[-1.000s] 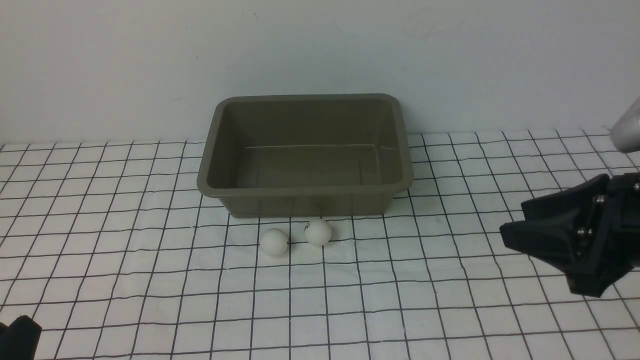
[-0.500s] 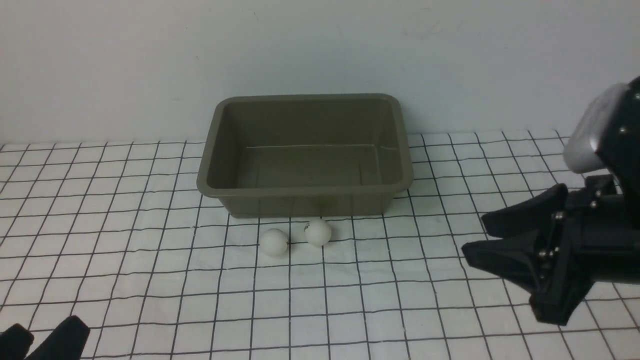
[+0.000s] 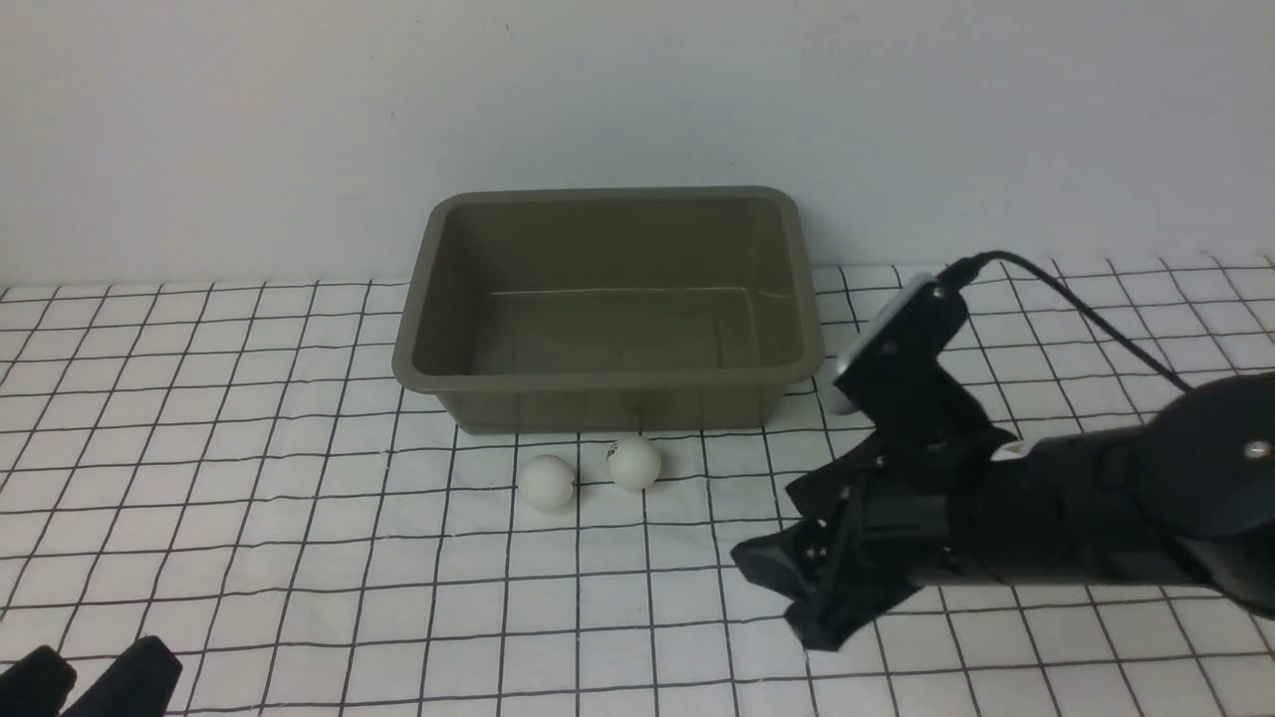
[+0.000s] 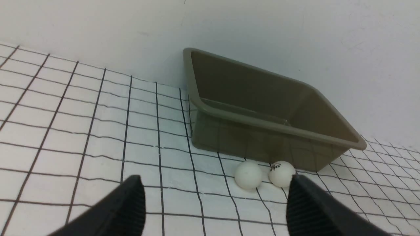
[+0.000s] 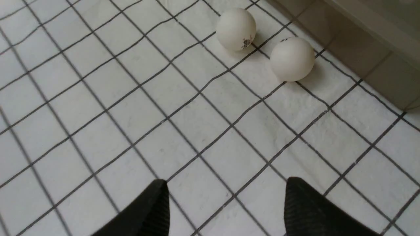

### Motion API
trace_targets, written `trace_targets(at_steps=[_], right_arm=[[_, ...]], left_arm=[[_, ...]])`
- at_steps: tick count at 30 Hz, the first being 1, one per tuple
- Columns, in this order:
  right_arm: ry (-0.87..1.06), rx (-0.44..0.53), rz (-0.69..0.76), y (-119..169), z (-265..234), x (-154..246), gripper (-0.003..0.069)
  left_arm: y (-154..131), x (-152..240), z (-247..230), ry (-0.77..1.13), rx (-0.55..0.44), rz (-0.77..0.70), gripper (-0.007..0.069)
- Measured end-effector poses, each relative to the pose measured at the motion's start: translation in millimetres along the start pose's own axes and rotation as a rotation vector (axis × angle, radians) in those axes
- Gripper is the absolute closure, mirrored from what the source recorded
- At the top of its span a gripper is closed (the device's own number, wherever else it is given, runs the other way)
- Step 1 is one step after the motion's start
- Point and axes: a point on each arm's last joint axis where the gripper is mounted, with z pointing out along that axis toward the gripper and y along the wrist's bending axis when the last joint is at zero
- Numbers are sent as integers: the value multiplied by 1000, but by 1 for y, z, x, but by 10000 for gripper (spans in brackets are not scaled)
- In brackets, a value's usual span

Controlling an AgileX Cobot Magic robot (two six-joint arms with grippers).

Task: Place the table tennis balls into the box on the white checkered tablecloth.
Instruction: 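Reach for and grasp a ping pong ball on the table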

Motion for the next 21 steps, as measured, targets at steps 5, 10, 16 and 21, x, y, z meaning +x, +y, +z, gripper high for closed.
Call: trace_targets(at_steps=[5,10,16,21], right_arm=[[5,41,48,-5,34,-12,214],[-11,89,80,-16,52,-23,211],[-16,128,83,-26,75,-31,211],[1,94,43,-16,104,-38,211]], left_arm=[[0,2,0,21,-1,-1,105],[0,2,0,21,-1,-1,105],[0,2,0,21,-1,-1,105],[0,2,0,21,-1,1,105]])
